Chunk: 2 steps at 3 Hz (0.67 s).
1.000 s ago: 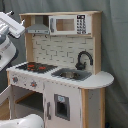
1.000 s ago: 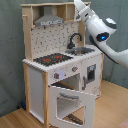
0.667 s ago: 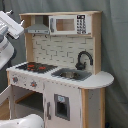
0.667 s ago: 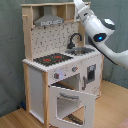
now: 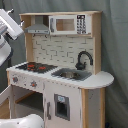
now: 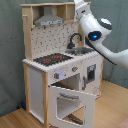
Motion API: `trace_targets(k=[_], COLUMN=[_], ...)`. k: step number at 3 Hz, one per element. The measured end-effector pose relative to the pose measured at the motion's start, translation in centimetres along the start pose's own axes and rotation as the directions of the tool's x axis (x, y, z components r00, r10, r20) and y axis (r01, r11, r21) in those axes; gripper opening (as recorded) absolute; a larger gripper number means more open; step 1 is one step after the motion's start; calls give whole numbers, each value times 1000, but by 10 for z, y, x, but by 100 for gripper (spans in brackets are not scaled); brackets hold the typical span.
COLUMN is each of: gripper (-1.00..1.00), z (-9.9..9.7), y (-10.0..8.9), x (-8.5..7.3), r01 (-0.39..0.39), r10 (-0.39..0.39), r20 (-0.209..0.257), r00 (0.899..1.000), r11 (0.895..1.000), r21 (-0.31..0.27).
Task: Play with the kitchen
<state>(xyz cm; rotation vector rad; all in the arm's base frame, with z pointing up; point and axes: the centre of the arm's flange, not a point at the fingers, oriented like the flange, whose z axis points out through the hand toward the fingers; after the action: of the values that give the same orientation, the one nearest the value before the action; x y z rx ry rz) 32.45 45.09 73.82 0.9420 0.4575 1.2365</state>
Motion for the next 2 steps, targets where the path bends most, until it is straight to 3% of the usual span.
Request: trace_targets(k=[1,2], gripper=[100,100], z=[3,6], y=[-7,-20], x=[8,17], r01=[-69,-140], r10=[69,137], r20=[53,103], r00=[996,985], r11=[997,990], r21=[15,20])
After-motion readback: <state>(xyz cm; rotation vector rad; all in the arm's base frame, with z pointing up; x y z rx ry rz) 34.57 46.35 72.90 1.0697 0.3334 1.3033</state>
